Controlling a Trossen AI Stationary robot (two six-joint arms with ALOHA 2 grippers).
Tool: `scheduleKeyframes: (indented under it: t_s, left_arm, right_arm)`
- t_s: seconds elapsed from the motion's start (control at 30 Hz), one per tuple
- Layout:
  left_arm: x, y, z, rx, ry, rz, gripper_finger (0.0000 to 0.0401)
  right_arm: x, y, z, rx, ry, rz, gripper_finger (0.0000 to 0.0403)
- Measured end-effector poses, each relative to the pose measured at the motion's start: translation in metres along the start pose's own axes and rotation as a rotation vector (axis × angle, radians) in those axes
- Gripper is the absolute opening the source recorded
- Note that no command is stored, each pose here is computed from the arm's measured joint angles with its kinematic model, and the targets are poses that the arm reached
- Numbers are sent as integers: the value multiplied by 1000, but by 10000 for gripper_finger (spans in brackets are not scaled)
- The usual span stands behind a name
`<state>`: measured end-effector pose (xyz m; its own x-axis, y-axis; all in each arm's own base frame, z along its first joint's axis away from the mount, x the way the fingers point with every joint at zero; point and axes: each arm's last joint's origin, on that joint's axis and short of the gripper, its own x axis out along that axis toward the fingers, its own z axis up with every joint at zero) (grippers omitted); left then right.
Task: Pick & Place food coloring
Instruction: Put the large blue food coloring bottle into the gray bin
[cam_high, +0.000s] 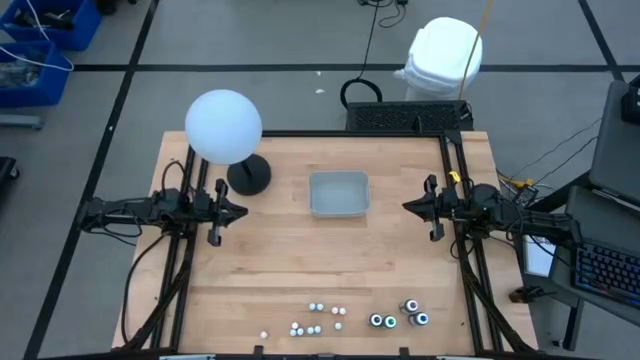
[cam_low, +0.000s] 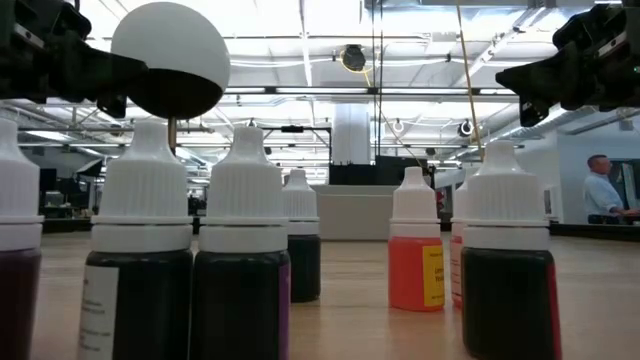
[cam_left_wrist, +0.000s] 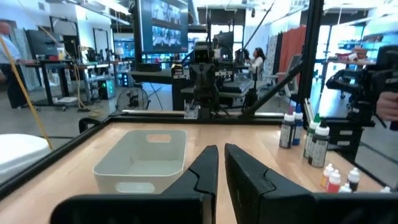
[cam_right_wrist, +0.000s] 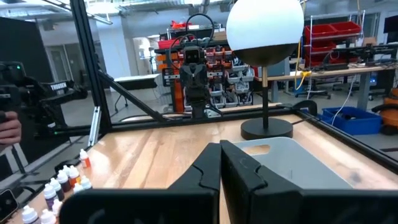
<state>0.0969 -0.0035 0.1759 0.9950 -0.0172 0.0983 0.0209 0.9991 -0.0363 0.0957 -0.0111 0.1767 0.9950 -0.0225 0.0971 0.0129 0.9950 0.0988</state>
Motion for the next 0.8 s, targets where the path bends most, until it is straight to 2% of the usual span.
scheduleKeyframes:
  t_s: [0.17, 0.27, 0.33, 0.4, 0.47, 0.53, 0.6, 0.67, 0.73, 0.8]
  left_arm:
    - [0, 0, 1, -53, -11, 18, 37]
    - [0, 1, 1, -46, -15, 48, 37]
    - [0, 2, 2, -45, -26, 70, 37]
    - [0, 2, 2, -45, -28, 78, 37]
    - [0, 2, 2, -50, -28, 77, 37]
    - [0, 2, 2, -54, -28, 77, 37]
    - [0, 2, 2, -55, -23, 78, 37]
    - [0, 2, 2, -58, -21, 75, 37]
    - [0, 2, 2, -67, -18, 79, 37]
    - [0, 2, 1, -68, -18, 80, 37]
  right_arm:
    - [0, 0, 3, -22, -29, 3, 0]
    - [0, 0, 4, -124, -31, 2, 0]
    - [1, 0, -1, -180, 45, -13, 0]
    - [-1, 1, 16, -222, 95, -58, 0]
    - [-1, 4, 42, -235, 50, -94, 0]
    - [3, 7, 49, -215, 53, -83, 0]
    - [8, 8, 49, -195, 134, -113, 0]
    - [11, 10, 63, -187, 141, -174, 0]
    - [16, 14, 81, -170, 133, -189, 0]
    - [25, 19, 90, -178, 197, -178, 0]
